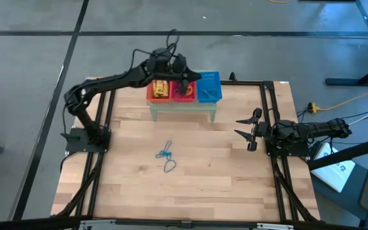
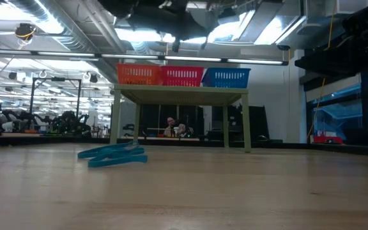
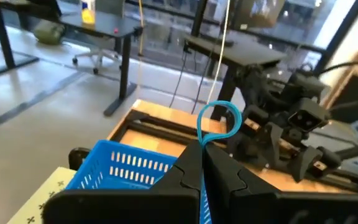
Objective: Pick & Place Office Desk Supplies
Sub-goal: Put the blue rubber band into the blue bin on the shelf
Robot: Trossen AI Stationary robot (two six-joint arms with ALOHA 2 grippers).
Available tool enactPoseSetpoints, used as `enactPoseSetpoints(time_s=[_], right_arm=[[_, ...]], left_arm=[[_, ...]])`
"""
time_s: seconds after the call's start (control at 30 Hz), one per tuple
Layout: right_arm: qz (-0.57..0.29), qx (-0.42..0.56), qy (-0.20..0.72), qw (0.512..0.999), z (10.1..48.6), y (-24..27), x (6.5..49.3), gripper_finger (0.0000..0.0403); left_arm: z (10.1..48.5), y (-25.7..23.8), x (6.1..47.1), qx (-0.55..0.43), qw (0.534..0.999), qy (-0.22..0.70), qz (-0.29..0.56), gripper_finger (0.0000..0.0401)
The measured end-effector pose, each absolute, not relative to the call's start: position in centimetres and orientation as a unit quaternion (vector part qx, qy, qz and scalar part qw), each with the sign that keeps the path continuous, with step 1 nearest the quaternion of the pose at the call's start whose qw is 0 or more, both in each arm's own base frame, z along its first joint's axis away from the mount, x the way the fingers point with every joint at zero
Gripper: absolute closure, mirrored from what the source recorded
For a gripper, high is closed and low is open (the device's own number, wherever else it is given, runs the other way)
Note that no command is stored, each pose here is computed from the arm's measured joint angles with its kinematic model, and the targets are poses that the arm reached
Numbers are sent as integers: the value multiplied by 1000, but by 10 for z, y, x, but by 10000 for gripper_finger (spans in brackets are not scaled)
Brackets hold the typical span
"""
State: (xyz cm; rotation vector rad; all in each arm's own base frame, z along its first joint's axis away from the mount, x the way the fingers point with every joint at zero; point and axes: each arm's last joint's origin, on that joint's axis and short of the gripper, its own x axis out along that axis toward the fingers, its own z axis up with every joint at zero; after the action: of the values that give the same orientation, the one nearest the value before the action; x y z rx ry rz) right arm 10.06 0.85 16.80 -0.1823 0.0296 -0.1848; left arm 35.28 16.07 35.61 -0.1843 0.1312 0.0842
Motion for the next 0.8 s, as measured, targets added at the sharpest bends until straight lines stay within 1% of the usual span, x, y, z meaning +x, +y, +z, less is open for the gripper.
enactPoseSetpoints(time_s=[0.17, 0.33, 0.5, 0.57, 0.7, 0.8], right_arm=[[-92, -91, 15, 991, 168, 8, 101, 207], [-92, -91, 15, 991, 168, 8, 101, 208], [-92, -90, 14, 992, 168, 9, 101, 208], [-92, -89, 15, 992, 168, 8, 101, 208], [-92, -89, 15, 992, 168, 9, 101, 208], [-92, -89, 14, 992, 168, 8, 101, 208]], left_arm=[[349, 172, 375, -98, 990, 96, 39, 398], [336, 179, 392, -107, 988, 109, 15, 398], [324, 182, 398, -116, 985, 124, 15, 397], [324, 182, 398, -104, 987, 125, 14, 396], [324, 182, 398, -92, 987, 128, 14, 382], [324, 183, 397, -104, 986, 127, 17, 360]])
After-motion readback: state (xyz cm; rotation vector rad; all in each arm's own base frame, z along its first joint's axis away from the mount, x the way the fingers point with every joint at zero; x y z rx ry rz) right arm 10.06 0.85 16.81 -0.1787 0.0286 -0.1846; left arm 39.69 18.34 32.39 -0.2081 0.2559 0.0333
